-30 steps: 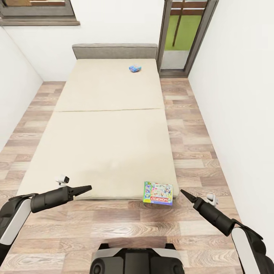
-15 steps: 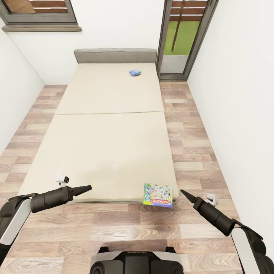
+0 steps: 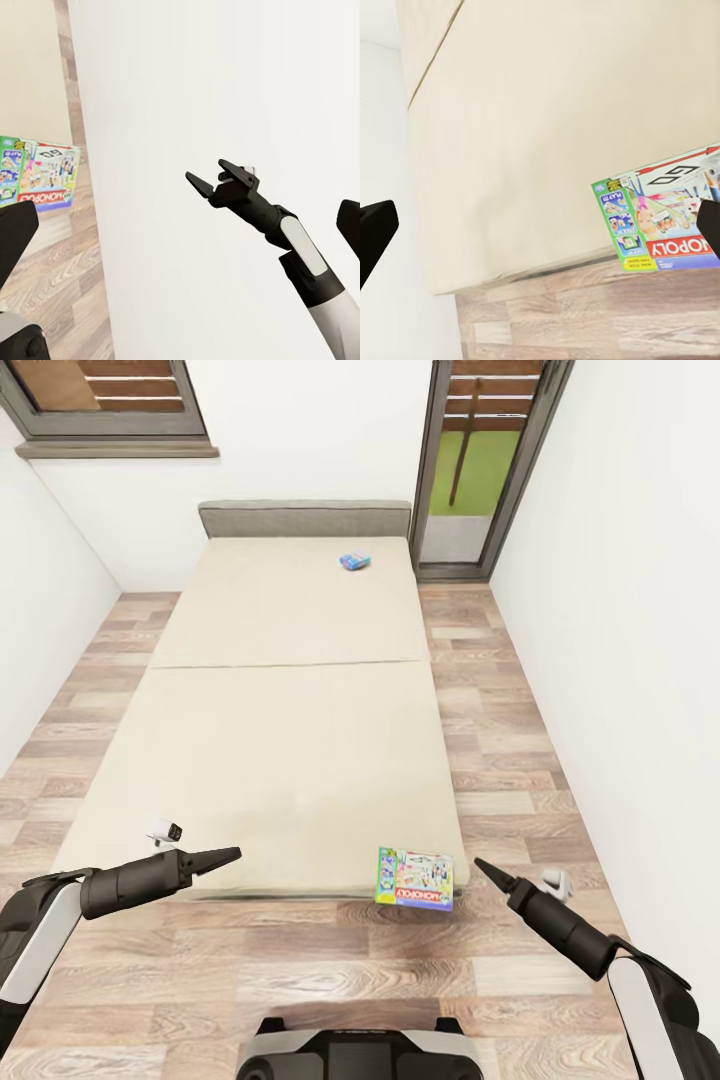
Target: Put all the toys in the child's room - the three board games (two on the bed and one on the table), the two jigsaw puzzles on the table, and the tennis ball on the table - inside the toy box on the table in the child's room.
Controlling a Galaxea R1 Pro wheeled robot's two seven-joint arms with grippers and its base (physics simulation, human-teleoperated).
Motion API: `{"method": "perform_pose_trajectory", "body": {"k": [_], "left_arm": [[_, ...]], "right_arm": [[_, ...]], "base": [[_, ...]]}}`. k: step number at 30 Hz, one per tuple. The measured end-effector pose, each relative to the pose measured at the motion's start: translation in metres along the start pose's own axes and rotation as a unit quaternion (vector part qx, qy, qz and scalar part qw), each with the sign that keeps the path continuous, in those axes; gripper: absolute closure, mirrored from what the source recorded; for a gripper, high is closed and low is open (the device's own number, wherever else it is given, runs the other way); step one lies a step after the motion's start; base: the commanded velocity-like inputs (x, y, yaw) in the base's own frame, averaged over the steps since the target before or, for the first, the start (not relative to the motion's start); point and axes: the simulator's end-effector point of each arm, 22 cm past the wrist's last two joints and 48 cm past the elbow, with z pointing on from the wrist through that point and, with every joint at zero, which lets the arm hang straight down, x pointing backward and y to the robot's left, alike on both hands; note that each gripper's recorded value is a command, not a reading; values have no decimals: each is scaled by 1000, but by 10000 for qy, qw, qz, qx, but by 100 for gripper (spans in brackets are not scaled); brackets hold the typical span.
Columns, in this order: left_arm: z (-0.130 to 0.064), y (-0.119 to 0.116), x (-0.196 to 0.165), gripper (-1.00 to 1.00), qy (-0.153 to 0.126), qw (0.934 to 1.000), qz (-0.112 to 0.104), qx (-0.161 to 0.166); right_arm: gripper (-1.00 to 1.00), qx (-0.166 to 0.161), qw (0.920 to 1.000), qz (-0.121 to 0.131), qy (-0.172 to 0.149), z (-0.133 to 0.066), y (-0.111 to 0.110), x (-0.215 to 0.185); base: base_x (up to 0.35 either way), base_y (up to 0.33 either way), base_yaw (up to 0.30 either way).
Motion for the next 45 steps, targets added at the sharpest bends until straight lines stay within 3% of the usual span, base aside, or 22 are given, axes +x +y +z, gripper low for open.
{"method": "perform_pose_trajectory", "body": {"k": [45], "left_arm": [[-5, -33, -12, -100, -88, 9994, 319, 103]], "right_arm": [[-100, -175, 9994, -143, -280, -9, 20, -19]], "base": [[0, 0, 0]]}}
